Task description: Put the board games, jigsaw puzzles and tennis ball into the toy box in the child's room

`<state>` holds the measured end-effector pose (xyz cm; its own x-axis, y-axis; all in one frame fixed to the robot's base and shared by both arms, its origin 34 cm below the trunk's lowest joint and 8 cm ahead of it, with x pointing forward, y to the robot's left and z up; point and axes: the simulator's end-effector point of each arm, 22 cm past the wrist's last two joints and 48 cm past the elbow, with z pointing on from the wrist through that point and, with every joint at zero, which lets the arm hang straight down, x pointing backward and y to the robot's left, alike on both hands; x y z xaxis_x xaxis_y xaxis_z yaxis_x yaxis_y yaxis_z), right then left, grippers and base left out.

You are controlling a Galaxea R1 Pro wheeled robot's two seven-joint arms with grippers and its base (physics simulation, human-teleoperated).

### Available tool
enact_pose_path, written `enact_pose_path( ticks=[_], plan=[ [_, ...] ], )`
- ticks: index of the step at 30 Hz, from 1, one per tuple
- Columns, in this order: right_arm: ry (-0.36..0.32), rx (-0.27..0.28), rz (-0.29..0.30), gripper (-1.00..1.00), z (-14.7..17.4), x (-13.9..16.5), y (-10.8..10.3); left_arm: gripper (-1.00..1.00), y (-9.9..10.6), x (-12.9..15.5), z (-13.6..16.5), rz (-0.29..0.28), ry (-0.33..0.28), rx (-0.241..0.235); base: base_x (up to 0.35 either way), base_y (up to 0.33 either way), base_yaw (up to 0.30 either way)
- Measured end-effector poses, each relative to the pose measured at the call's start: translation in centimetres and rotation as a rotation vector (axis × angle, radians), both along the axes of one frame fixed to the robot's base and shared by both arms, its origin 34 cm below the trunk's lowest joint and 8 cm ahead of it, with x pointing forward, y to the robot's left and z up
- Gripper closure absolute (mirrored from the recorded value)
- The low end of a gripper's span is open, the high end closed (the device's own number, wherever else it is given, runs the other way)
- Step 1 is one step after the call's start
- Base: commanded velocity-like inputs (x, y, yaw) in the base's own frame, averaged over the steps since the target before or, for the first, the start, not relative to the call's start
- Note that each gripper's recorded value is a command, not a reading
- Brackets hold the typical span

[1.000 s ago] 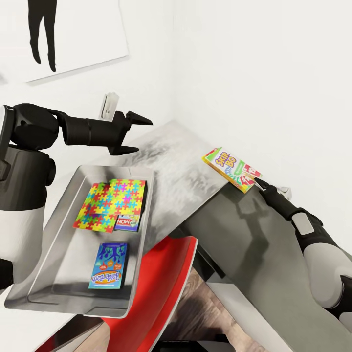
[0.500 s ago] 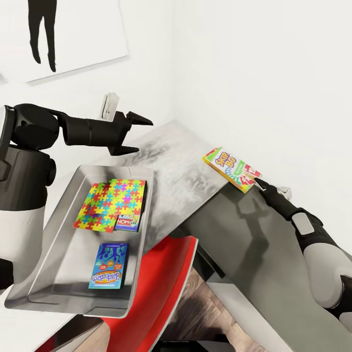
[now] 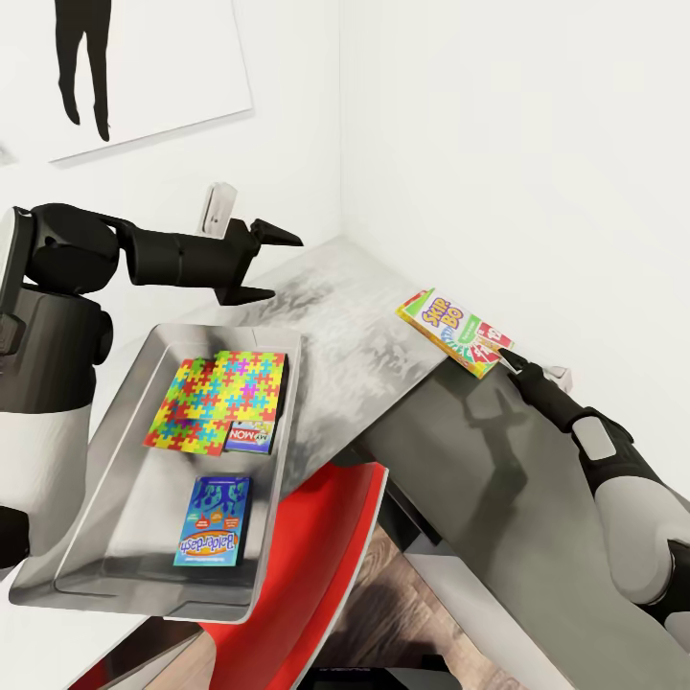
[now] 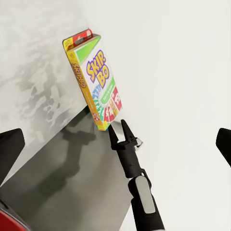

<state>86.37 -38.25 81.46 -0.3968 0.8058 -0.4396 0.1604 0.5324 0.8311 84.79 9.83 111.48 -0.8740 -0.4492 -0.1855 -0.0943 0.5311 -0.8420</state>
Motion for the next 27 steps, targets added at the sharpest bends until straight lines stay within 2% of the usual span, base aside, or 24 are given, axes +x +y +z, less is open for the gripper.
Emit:
enact_pose_path(
  ticks=[12, 27],
  plan=[
    [0.0, 0.0, -0.001, -1.0, 0.02, -0.01, -0.07, -1.0, -0.08, -0.04, 0.04, -0.002, -0.001, -0.001, 0.0, 0.0, 0.087],
    [-0.001, 0.001, -0.001, -1.0, 0.0, -0.04, -0.03, -1.0, -0.09, -0.06, 0.01, -0.003, -0.001, 0.0, 0.0, 0.0, 0.017]
  ],
)
